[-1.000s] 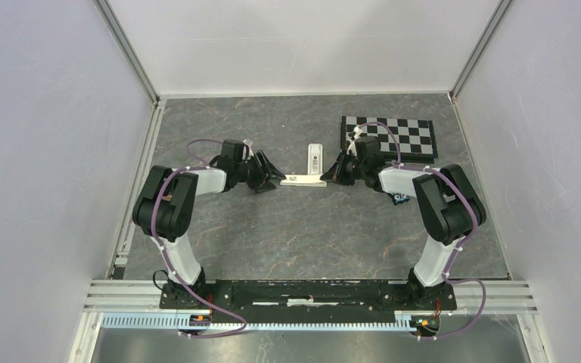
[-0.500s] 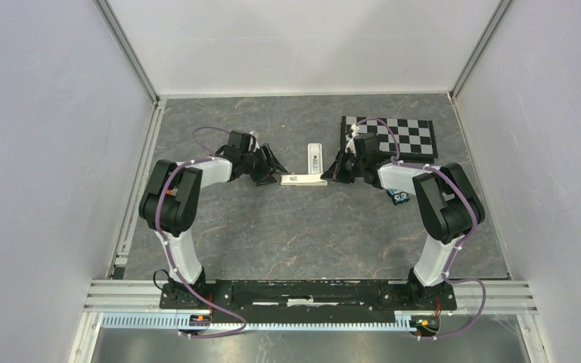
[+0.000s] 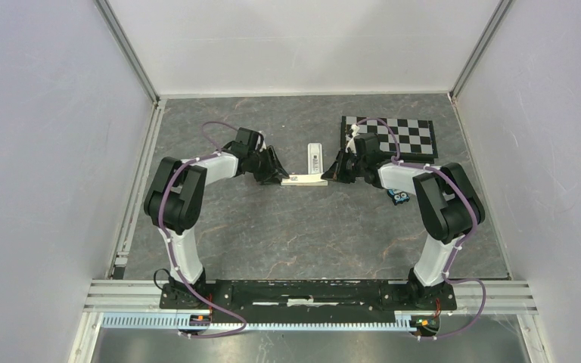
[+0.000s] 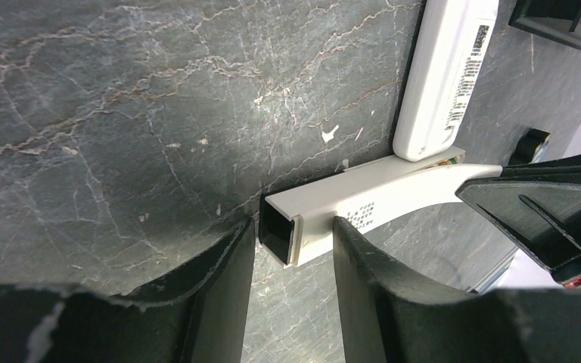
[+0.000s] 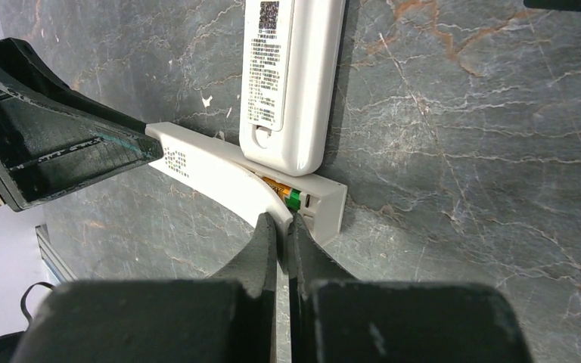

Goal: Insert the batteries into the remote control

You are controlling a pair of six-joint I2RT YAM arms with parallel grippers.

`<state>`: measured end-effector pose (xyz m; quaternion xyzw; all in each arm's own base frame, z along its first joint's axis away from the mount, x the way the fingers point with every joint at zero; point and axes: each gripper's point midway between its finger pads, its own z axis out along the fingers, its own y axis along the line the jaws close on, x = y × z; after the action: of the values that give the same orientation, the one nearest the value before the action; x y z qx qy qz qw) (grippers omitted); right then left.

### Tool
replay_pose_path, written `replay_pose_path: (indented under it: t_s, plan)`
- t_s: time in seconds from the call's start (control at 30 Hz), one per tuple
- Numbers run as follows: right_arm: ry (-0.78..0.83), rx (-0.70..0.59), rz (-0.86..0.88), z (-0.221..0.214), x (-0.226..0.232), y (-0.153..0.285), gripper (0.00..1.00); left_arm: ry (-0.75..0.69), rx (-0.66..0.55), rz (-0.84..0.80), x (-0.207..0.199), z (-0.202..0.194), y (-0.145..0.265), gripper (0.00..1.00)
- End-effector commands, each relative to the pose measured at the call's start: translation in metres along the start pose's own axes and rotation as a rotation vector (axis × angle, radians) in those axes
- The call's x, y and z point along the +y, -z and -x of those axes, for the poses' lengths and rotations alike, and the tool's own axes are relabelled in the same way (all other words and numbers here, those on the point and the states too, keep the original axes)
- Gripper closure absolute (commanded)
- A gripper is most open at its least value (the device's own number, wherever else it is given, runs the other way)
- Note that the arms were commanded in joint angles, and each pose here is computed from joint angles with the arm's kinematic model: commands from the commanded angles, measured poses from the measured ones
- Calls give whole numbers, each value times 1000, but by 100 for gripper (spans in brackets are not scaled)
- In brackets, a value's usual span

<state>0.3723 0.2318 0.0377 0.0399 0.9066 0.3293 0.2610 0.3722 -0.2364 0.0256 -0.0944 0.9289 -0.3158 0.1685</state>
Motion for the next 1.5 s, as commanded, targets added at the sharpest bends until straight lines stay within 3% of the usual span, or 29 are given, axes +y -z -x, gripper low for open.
replay_pose_path:
  t_s: [0.0, 0.23, 0.47, 0.63, 0.77, 1.0, 1.47]
  plan:
    - [16, 50, -235, -20, -60, 8, 99, -49, 117, 261, 62, -39, -8, 51]
    - [31, 22, -229, -4, -51, 24, 65, -90, 146, 349, 75, -42, -3, 52]
    - [43, -29, -250, 2, -56, 41, 53, -92, 159, 354, 78, -44, -5, 52]
    - [91, -66, -110, 14, -30, 34, 41, -102, 161, 349, 77, -44, -5, 52]
    - [118, -90, -57, 23, -14, 32, 40, -101, 166, 342, 76, -44, -6, 52]
    - [176, -56, -53, 17, -3, 12, 53, -101, 169, 335, 74, -45, -6, 54]
    - [172, -11, -274, 2, -40, 3, 62, -94, 172, 325, 74, -47, -8, 55]
